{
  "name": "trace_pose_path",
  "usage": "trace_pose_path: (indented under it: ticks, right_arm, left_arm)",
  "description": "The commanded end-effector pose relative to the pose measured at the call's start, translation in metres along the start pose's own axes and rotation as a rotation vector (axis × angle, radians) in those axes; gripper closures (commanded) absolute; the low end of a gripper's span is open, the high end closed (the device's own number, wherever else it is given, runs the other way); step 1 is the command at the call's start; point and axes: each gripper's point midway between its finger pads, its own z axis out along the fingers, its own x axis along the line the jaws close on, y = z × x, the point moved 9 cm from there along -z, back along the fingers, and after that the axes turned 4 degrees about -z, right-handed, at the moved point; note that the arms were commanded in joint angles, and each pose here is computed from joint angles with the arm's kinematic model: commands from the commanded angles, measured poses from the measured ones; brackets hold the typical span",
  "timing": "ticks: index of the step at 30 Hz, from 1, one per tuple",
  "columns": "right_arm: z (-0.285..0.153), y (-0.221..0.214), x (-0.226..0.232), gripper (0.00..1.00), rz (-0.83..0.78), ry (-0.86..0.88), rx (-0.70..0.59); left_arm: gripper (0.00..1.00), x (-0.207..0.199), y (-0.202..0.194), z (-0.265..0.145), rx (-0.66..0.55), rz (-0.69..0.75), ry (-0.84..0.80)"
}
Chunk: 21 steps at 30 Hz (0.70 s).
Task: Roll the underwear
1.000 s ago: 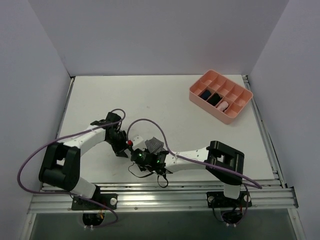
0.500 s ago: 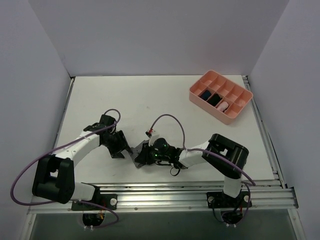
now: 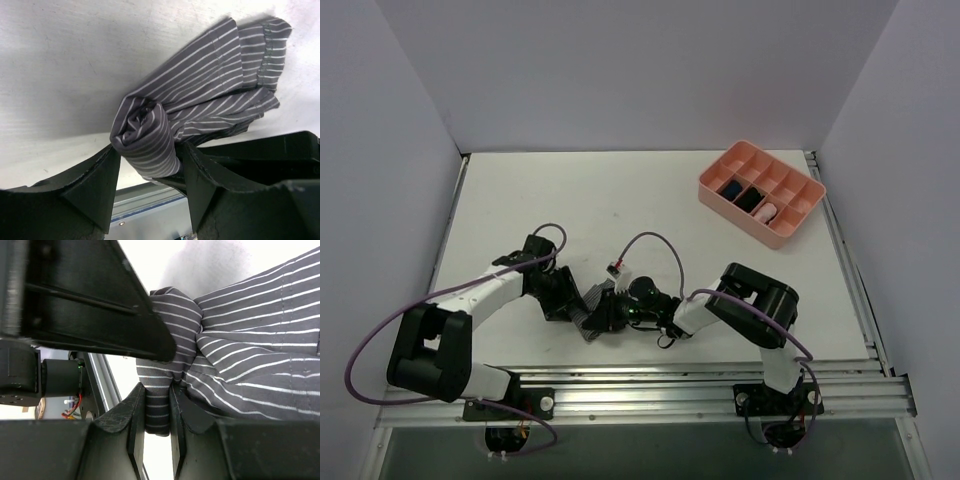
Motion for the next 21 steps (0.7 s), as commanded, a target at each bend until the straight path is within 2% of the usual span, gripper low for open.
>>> trace_pose_path:
  ticks: [1, 7, 9, 10, 11, 13, 14, 17, 18, 19, 21]
  right_arm:
    - [-0.031, -0.083, -0.058, 1.0, 0.137, -0.297, 0.37]
    - [-0.031, -0.083, -0.057, 1.0, 0.131, -0.28, 0.38]
    - [-0.031, -0.083, -0.057, 1.0, 0.13, -0.291, 0.393]
    - [-0.033, -0.083, -0.059, 0.98, 0.134, -0.333, 0.416]
    - [-0.033, -0.077, -0.055, 0.91, 0.108, -0.349, 0.412]
    - [-0.032, -0.063, -0.046, 0.82, 0.073, -0.392, 0.395]
    - [-0.034, -0.046, -0.031, 0.7, 0.04, -0.383, 0.351]
    - [-0.036, -0.009, -0.003, 0.6, -0.072, -0.452, 0.267]
    - [-0.036, -0.001, 0.001, 0.59, -0.117, -0.466, 0.258]
    - [-0.037, 0.02, 0.022, 0.57, -0.223, -0.553, 0.22]
    - [-0.038, 0.023, 0.029, 0.57, -0.272, -0.565, 0.216]
  left_arm:
    - [0.41, 0.0, 0.004, 0.008, -0.011, 0.026, 0.007]
    - [0.46, 0.005, 0.008, 0.018, 0.008, 0.015, 0.076]
    - [0.63, 0.004, 0.01, 0.022, 0.029, 0.018, 0.081]
    - [0.7, 0.003, 0.01, 0.023, 0.039, 0.021, 0.078]
    - [0.8, 0.001, 0.012, 0.024, 0.043, 0.027, 0.088]
    - [0.86, 0.001, 0.009, 0.024, 0.057, 0.041, 0.116]
    - [0.9, 0.001, 0.009, 0.024, 0.057, 0.046, 0.125]
    - [0.93, 0.0, 0.006, 0.024, 0.066, 0.058, 0.163]
    - [0.93, -0.001, 0.005, 0.024, 0.074, 0.061, 0.174]
    - [0.93, -0.003, 0.002, 0.029, 0.095, 0.083, 0.221]
    - [0.94, -0.006, 0.003, 0.029, 0.091, 0.093, 0.23]
